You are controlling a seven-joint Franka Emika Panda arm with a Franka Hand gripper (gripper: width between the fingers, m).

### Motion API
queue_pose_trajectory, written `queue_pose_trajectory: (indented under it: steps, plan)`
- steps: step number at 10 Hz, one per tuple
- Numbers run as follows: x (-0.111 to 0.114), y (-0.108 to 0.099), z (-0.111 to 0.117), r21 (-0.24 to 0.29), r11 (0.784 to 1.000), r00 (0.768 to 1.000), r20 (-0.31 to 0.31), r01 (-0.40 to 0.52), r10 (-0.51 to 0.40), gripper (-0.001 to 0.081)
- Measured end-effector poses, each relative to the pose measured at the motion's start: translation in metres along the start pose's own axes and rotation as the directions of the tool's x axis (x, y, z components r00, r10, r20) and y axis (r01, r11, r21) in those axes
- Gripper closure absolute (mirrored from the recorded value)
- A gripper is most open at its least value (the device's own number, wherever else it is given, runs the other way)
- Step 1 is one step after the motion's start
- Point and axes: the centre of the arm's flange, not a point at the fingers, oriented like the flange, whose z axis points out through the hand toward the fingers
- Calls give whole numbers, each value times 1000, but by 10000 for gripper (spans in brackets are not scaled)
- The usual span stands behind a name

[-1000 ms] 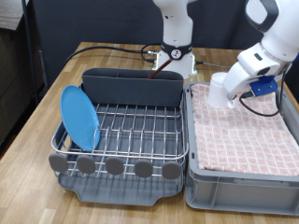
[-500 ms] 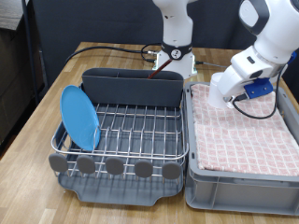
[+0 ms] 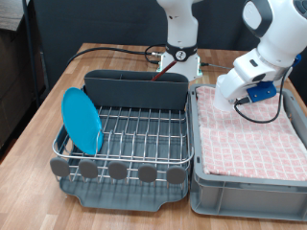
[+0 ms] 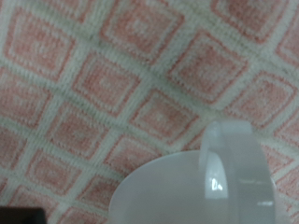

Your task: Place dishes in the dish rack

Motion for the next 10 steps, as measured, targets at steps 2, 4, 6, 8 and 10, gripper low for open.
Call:
queue_pose_trajectory:
  steps: [2,4,6,8,10]
  plan:
    - [0,1,3,4,1000,1000,4,-5,5,428]
    - [0,2,5,9,1000,1000,1,-4,4,608]
    - [1,2,7,9,1000,1000,0,-3,3,736]
    - [2,2,7,10,1000,1000,-1,-4,4,736]
    - [4,2,-1,14,1000,1000,-8,-10,10,735]
